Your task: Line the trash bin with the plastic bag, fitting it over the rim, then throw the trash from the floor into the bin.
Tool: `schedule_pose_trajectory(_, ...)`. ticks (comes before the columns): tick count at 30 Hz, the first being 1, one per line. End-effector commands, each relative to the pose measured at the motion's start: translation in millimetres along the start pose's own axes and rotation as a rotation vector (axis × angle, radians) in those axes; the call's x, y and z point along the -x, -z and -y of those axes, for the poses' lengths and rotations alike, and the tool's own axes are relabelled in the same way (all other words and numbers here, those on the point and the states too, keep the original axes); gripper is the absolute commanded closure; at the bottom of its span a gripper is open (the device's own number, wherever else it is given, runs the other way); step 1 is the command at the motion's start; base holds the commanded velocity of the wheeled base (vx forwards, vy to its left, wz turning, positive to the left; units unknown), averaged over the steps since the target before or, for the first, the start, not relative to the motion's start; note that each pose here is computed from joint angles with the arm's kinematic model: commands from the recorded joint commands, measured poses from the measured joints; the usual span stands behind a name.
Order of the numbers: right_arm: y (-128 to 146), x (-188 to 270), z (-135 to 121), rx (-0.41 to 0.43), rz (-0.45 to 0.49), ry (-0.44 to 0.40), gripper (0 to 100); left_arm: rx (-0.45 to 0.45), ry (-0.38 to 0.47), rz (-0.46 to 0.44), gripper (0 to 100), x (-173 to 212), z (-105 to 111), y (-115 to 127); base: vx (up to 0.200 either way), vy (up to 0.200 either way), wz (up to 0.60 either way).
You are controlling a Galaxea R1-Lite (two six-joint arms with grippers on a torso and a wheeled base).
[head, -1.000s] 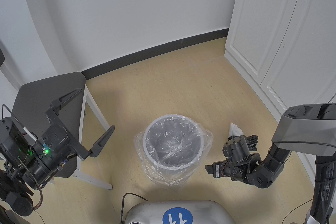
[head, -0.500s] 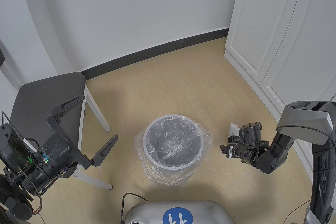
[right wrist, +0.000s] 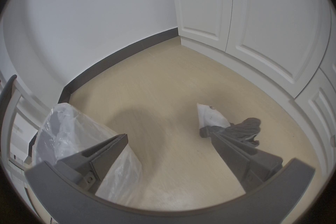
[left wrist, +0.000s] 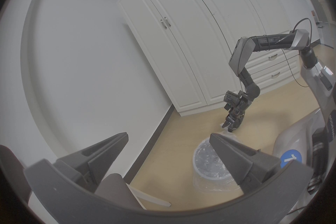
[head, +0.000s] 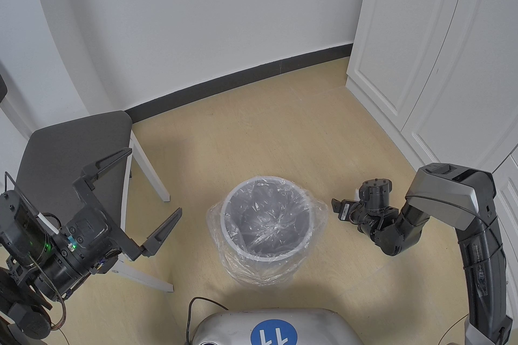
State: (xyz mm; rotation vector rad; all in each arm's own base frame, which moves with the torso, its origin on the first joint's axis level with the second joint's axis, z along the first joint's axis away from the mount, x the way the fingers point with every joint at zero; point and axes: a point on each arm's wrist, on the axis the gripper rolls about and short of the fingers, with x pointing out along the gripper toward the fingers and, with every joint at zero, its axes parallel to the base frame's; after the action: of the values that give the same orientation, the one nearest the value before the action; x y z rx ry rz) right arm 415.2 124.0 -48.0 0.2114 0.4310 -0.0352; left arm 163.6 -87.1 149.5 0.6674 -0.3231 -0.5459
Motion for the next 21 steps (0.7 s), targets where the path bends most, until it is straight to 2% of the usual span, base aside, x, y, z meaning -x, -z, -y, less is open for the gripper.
schedule_pose_trajectory(1, 17, -12, -4, -0.014, -0.026, -0.037, 0, 0.004, 0.023, -0.023, 0, -5, 4, 5, 0.000, 0.000, 0.00)
schedule_pose_trajectory(6, 8, 1, -9, -0.029, -0.032, -0.079, 0, 0.009, 0.048, -0.036, 0, -9, 9, 8, 0.000, 0.000, 0.00)
schedule_pose_trajectory(11, 15, 14, -17, -0.018, -0.085, -0.131, 0, 0.009, 0.052, -0.038, 0, -10, 10, 9, 0.000, 0.000, 0.00)
schedule_pose_trajectory(17, 24, 18, -15, -0.002, -0.125, -0.125, 0, 0.009, 0.053, -0.039, 0, -9, 10, 9, 0.000, 0.000, 0.00)
schedule_pose_trajectory(21, 31, 14, -16, 0.026, -0.201, -0.099, 0, 0.009, 0.053, -0.039, 0, -9, 10, 9, 0.000, 0.000, 0.00)
